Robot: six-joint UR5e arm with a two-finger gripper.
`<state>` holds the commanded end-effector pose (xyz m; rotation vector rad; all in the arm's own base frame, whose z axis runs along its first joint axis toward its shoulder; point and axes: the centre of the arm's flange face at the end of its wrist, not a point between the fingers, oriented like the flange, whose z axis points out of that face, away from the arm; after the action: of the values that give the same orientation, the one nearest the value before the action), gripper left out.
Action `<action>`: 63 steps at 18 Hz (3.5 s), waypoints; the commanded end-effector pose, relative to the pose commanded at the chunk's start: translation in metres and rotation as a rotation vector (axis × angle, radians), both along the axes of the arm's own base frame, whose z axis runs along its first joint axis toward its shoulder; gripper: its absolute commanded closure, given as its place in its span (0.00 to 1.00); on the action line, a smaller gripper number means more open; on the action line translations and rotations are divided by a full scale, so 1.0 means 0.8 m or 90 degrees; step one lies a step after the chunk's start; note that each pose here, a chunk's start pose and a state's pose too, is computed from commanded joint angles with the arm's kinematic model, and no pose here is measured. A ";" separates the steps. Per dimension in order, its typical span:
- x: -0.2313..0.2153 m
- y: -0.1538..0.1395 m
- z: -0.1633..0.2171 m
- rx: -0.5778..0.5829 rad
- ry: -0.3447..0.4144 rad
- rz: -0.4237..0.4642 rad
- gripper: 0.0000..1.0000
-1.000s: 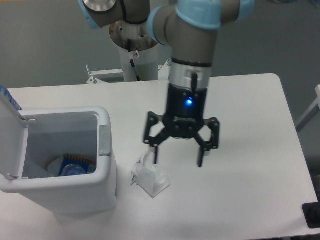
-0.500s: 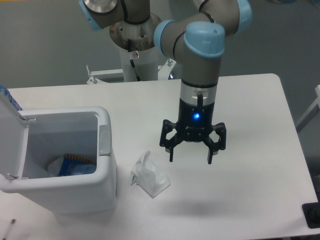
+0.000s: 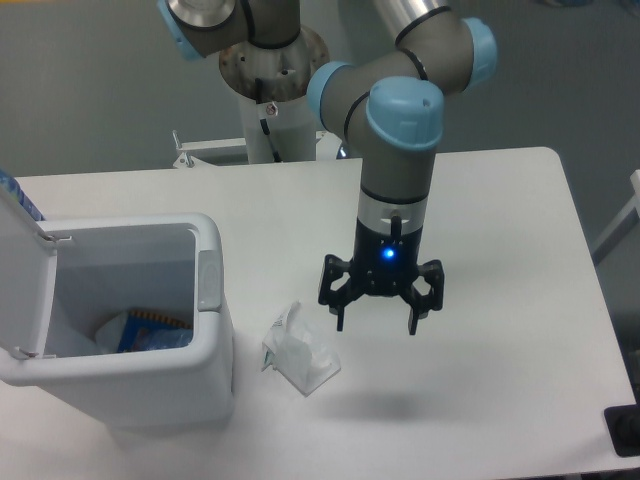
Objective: Place the trash in the trash can
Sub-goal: 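Move the open gripper back over the white tissue, then lower onto the tissue and pinch it with the gripper, then lift the tissue and carry it over the trash can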
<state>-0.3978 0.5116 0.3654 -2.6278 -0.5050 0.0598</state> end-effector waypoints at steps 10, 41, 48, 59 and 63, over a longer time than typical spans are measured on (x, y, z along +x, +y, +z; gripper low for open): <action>0.034 0.046 -0.108 -0.053 -0.107 0.045 0.00; 0.032 0.046 -0.107 -0.075 -0.092 0.087 1.00; -0.032 0.035 0.082 0.150 -0.090 0.112 1.00; 0.134 0.035 0.296 0.316 -0.094 0.049 1.00; 0.233 0.070 0.264 0.283 -0.125 -0.026 1.00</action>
<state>-0.2116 0.5677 0.5769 -2.2148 -0.4668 -0.2931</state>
